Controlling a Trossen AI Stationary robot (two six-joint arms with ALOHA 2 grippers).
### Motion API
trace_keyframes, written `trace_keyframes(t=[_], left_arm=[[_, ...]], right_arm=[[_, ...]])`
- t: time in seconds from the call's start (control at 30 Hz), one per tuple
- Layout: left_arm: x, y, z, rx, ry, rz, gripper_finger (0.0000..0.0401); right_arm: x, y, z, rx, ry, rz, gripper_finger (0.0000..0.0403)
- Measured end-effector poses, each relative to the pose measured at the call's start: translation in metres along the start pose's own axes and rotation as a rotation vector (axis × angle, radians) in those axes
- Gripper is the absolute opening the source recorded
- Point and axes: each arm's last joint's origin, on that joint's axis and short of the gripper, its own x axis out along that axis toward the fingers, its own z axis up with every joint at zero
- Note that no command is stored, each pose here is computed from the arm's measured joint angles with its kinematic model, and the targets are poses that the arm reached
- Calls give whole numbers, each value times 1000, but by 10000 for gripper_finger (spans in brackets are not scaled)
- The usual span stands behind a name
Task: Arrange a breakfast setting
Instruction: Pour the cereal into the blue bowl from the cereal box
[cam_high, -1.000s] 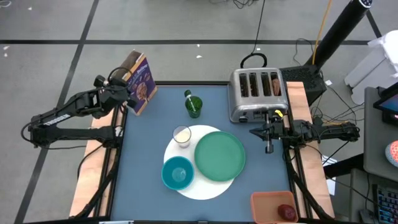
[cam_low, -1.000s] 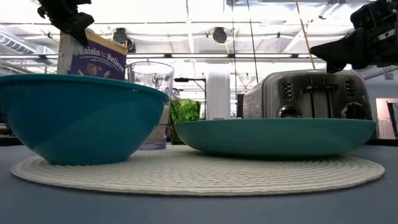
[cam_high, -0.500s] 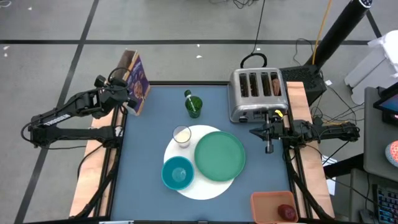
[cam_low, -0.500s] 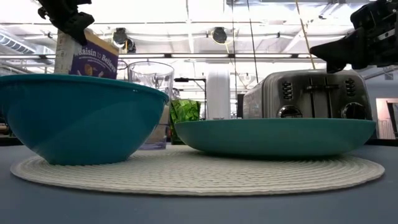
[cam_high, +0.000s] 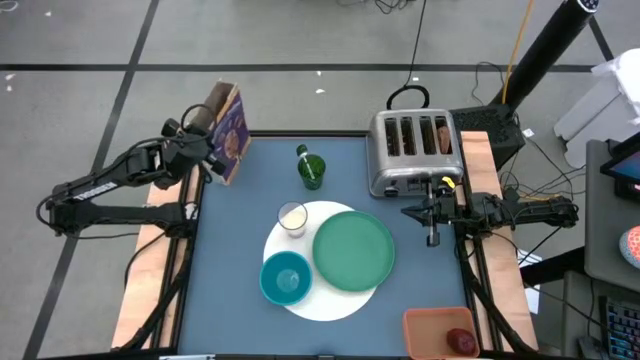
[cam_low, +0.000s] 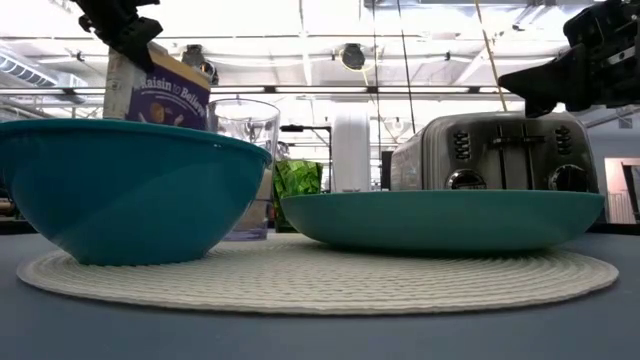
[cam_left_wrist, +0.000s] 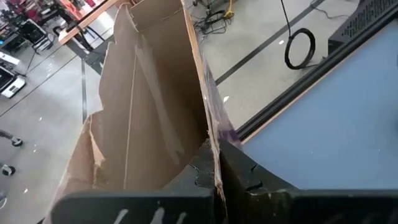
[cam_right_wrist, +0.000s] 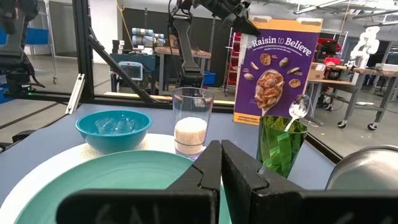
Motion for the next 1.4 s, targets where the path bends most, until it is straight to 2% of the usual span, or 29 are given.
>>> trace_keyframes(t=[0.4,0.97,1.4], left_arm=[[-1,0,6,-20,-49,-14,3],[-6,1,35,-76,-289,-73,2],[-14,6,55,-87,-481,-80,2]], right_arm=[[0,0,0,0,0,0,6],[0,0,1,1,-9,-1,6],[-1,-1,13,16,-134,-13,6]])
